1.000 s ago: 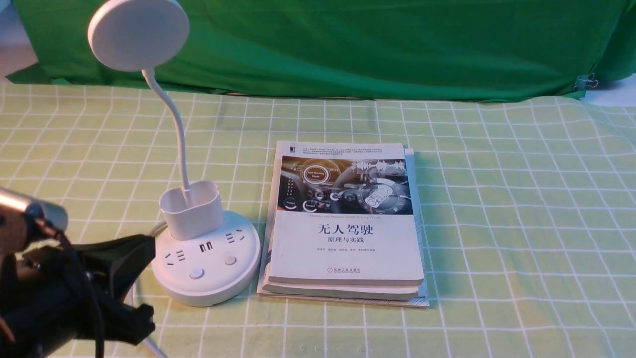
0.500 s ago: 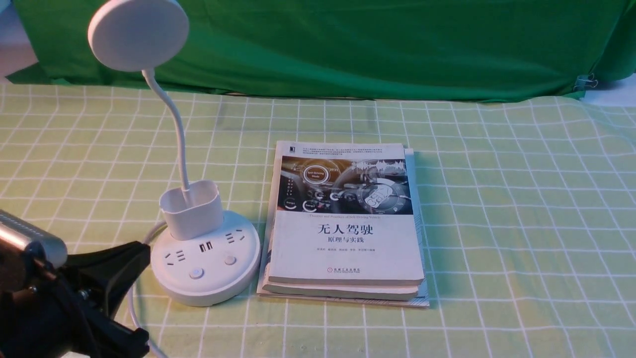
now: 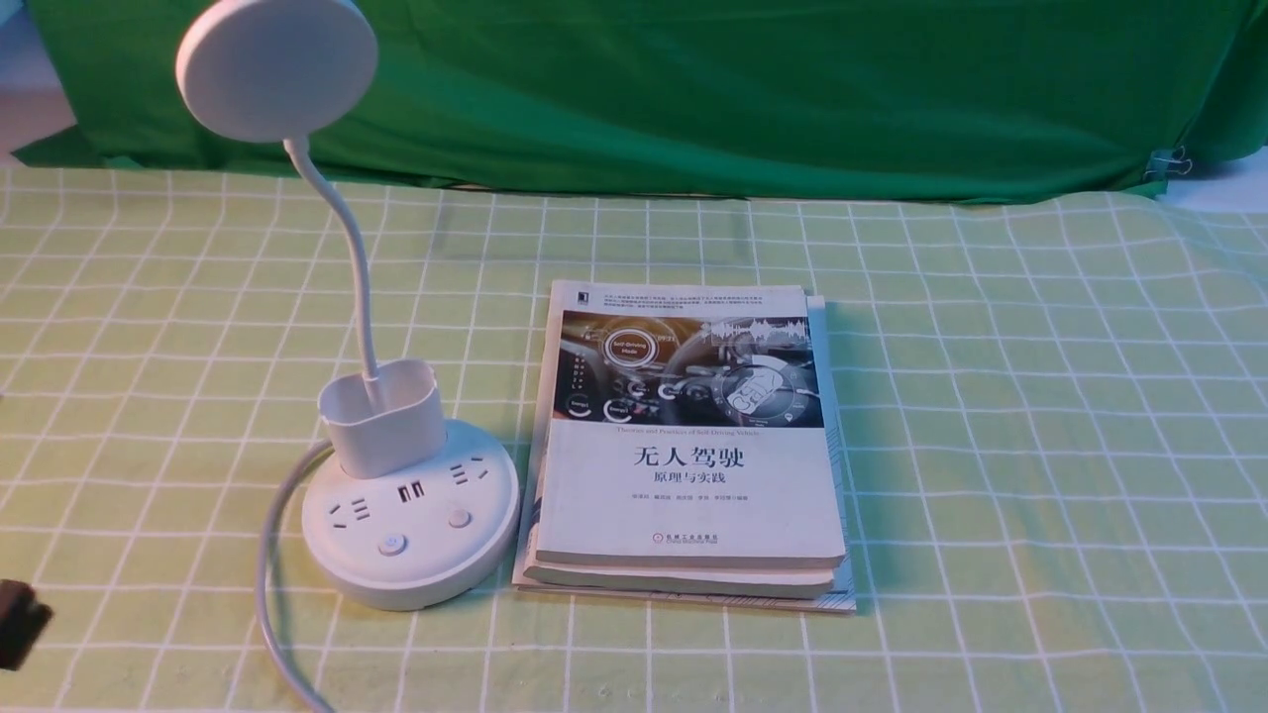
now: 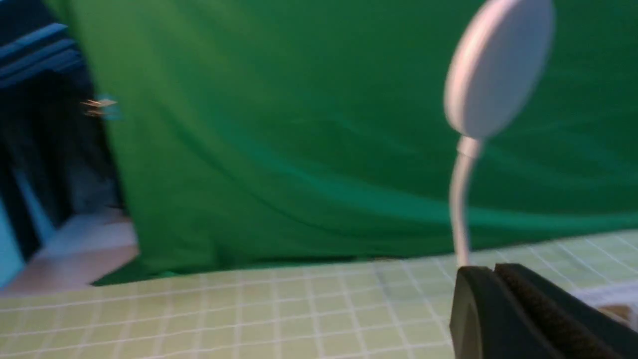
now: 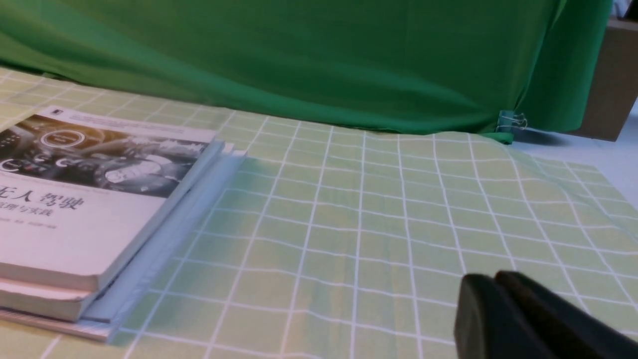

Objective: Turn off the desk lamp on the green coffee tablecloth by hand.

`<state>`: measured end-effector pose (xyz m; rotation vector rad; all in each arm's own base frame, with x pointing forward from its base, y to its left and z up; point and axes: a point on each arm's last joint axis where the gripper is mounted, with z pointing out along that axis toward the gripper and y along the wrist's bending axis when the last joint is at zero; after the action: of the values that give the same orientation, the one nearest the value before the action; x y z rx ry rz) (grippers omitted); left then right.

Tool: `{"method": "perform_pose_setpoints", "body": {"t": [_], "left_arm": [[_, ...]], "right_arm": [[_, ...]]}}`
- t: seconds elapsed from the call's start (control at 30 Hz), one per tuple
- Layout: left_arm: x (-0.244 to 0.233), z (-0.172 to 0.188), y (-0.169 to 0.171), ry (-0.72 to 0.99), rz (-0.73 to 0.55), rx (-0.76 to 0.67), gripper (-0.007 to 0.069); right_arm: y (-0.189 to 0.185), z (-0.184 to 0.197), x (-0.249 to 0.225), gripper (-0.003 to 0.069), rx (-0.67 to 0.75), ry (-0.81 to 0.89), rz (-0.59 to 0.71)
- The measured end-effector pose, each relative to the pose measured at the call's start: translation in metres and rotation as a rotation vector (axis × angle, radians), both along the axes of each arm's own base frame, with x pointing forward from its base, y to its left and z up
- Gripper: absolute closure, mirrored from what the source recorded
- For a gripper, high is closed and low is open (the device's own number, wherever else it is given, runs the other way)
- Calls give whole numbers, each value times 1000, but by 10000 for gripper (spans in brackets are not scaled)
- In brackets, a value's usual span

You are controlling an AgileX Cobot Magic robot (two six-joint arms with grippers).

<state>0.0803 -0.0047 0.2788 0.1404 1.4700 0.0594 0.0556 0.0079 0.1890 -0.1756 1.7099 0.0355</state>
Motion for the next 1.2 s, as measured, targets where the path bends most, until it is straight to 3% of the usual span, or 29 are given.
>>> {"method": "perform_pose_setpoints", "body": {"t": [0.27, 0.53, 1.2], "left_arm": [[-14, -51, 7, 5, 89, -49, 625], [-24, -87, 6, 232, 84, -105, 625], [-25, -89, 6, 246, 86, -106, 625]], "right_arm": [[0, 0, 0, 629, 0, 0, 0], [0, 0, 0, 629, 0, 0, 0], [0, 0, 0, 629, 0, 0, 0]]}}
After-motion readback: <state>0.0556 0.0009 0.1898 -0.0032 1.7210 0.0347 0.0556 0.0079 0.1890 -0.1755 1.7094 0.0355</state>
